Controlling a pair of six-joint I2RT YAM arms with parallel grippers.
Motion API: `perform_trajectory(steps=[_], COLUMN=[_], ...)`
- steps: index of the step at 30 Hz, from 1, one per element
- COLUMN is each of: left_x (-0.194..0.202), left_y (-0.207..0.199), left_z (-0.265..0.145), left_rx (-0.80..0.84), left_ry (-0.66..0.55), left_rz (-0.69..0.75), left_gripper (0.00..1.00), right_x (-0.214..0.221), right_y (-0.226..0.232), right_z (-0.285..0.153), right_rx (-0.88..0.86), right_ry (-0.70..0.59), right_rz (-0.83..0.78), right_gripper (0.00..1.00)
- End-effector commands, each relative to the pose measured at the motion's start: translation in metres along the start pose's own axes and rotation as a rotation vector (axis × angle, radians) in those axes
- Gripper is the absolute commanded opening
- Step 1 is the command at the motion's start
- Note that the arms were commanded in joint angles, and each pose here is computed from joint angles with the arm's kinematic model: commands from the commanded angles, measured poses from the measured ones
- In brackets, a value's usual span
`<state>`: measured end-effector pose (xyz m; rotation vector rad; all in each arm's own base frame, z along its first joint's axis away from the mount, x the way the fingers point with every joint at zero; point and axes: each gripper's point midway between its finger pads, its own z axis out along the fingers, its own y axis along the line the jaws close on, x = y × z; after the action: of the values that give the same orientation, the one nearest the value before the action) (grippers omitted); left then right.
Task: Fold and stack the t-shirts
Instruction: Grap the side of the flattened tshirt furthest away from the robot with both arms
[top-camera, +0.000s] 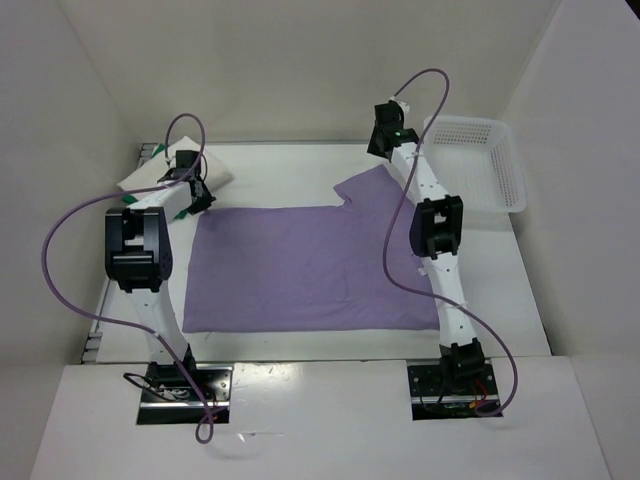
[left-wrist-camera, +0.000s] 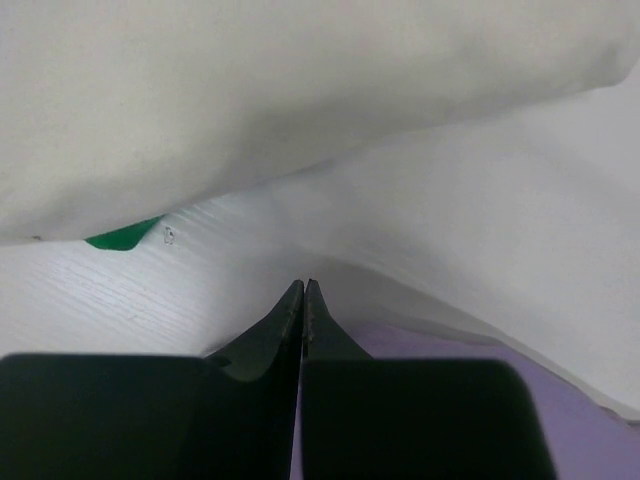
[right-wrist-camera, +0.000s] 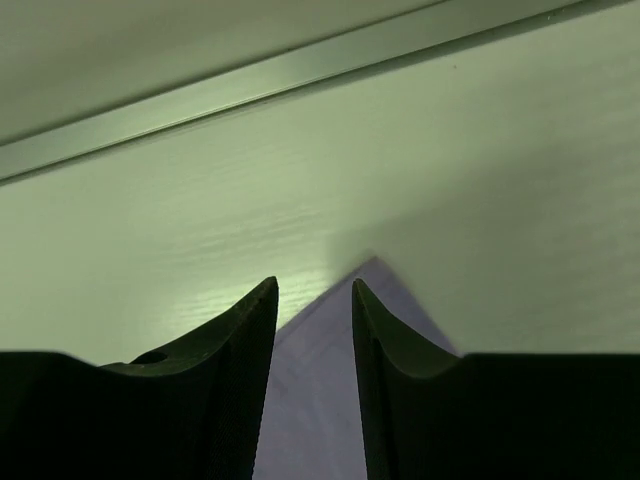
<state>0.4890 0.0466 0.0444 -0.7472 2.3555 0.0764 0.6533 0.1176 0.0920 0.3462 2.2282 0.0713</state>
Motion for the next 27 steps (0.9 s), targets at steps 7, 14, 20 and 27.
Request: perform_trajectory(steps=[7, 14, 20, 27], left_x=[-0.022, -0.017, -0.018, -0.017], left_y=[-0.016, -0.016, -0.019, -0.021], left_z=[-0.023, -0.022, -0.025, -0.026], left_rx=[0.093, 0.097, 0.118, 0.126], left_ry=[-0.055, -0.043, -0.043, -0.038], left_rz=[-0.053, -0.060, -0.061, -0.070], left_gripper=[0.00, 0.00, 0.00, 0.00], right_x=[0.013, 0.019, 0.031, 0.042], right_y=[-0.024, -0.028, -0.034, -0.033], right_z=[0.017, 0.026, 0.040, 0.046], right_rx=[0.101, 0.121, 0.123, 0.113], right_ry=[0.033, 0.033, 0.048, 0.071], right_rz=[-0.069, -0.072, -0.058, -0.053], right_gripper=[0.46, 0.48, 0.51, 0.42])
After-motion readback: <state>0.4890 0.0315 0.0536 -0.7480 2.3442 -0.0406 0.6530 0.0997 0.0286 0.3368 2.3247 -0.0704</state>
